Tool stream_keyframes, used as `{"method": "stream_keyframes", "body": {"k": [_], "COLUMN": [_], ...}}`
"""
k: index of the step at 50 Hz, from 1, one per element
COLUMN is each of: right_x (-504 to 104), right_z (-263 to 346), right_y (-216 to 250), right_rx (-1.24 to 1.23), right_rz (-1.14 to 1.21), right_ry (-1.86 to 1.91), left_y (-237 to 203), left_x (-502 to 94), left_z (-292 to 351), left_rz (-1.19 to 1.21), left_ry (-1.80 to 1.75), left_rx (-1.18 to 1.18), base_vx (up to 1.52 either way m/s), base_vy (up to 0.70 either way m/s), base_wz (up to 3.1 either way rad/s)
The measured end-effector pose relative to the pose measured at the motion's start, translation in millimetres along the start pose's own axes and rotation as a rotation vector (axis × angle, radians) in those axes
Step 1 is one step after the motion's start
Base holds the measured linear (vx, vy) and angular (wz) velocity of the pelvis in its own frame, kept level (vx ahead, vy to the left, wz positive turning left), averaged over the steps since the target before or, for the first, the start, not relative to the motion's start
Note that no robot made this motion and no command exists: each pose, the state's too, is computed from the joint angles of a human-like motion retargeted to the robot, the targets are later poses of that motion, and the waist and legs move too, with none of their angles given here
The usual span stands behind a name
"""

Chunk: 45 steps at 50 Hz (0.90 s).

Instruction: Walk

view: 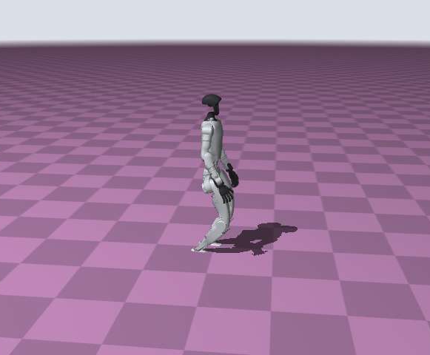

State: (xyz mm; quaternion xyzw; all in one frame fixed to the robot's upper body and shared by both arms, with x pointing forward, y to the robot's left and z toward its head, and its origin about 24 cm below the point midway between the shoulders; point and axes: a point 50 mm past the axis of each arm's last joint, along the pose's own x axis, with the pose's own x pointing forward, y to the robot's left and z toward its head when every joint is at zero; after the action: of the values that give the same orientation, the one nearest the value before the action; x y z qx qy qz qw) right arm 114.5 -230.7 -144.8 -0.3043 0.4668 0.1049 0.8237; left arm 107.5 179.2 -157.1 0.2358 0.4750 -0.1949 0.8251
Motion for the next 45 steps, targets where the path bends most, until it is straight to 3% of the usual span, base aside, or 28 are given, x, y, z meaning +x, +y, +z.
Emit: {"method": "stream_keyframes", "body": {"k": [15, 45], "right_x": [4, -1], "right_z": [20, -11], "right_y": [-10, -7], "right_rx": [0.037, 0.115], "right_rz": [-0.006, -0.08], "right_ry": [-0.085, 0.036], "left_y": [14, 13], "left_x": [9, 14], "left_z": [22, 71], "left_rz": [0.092, 0.046], "left_ry": [-0.031, -0.218], "left_rx": [0.0, 0.145], "base_vx": [-0.01, 0.02], "base_vy": [0.02, 0.0], "base_wz": [0.22, -0.06]}}
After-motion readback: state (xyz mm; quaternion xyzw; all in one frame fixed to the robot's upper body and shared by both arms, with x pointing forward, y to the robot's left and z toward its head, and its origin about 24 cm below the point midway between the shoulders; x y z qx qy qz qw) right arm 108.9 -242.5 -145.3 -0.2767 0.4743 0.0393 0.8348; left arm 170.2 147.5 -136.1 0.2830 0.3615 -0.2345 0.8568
